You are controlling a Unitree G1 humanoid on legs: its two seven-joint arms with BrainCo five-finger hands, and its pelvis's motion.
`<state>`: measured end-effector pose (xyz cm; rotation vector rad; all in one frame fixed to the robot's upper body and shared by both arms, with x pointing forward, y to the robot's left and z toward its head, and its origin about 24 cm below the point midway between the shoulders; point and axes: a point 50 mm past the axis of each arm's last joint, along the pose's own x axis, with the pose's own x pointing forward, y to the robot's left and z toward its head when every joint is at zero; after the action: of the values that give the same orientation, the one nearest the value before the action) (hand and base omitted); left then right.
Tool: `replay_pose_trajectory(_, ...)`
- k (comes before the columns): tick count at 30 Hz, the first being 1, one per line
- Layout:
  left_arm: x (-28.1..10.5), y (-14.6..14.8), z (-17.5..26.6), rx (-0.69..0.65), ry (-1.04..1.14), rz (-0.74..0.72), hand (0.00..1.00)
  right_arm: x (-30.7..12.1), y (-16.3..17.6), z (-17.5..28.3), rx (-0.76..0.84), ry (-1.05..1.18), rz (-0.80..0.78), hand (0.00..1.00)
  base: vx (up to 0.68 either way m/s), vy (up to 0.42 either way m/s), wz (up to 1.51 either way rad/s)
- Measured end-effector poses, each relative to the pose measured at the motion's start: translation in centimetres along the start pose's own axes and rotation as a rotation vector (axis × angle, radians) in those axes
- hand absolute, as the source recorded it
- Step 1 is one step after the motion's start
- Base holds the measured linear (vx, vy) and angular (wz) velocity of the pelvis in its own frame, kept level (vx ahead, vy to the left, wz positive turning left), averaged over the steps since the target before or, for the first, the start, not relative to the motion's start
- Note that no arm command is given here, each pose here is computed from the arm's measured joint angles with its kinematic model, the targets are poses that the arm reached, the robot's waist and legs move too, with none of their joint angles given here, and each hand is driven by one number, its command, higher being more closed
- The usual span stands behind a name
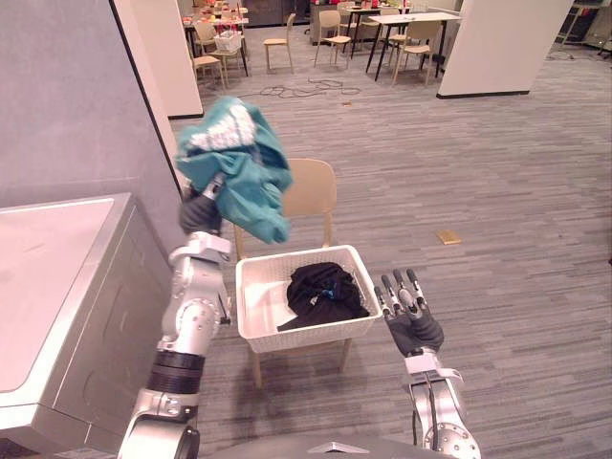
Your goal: Pick up the laundry basket with both hands and put the clothes into the washing machine.
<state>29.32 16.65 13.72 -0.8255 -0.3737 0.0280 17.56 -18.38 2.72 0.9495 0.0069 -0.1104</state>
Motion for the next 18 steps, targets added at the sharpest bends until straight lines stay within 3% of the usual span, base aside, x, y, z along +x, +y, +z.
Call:
replay_pose_trajectory(4, -1.3, 2.3, 4.9, 0.101, -0.204, 0.069, 1.0, -0.2, -0.8, 1.1, -0.003, -0.064, -0.037, 0.0, 0.0, 0.0, 0.0)
replay_pose_trajectory(9, -6.7, 9.0, 9.3, 0.292, -0.316, 0.363, 1.0, -1.8, -3.5, 3.3, -0.014, -0.181, -0.166, 0.0, -0.02, -0.001, 0.07)
replay_pose_trajectory(11, -10.8, 12.0, 11.2, 0.395, -0.351, 0.55, 1.0, -3.8, -7.0, 4.7, -0.009, -0.267, -0.346, 0.0, -0.01, -0.004, 0.17)
replay_pose_trajectory(15, -19.1, 15.3, 13.9, 0.515, -0.409, 0.903, 1.0, -10.6, -13.2, 7.4, -0.018, -0.441, -0.757, 0.0, 0.01, -0.002, 0.13)
replay_pose_trajectory(18, -21.2, 15.6, 14.0, 0.53, -0.404, 0.995, 1.0, -13.4, -14.4, 8.0, -0.024, -0.504, -0.906, 0.0, 0.0, -0.003, 0.2)
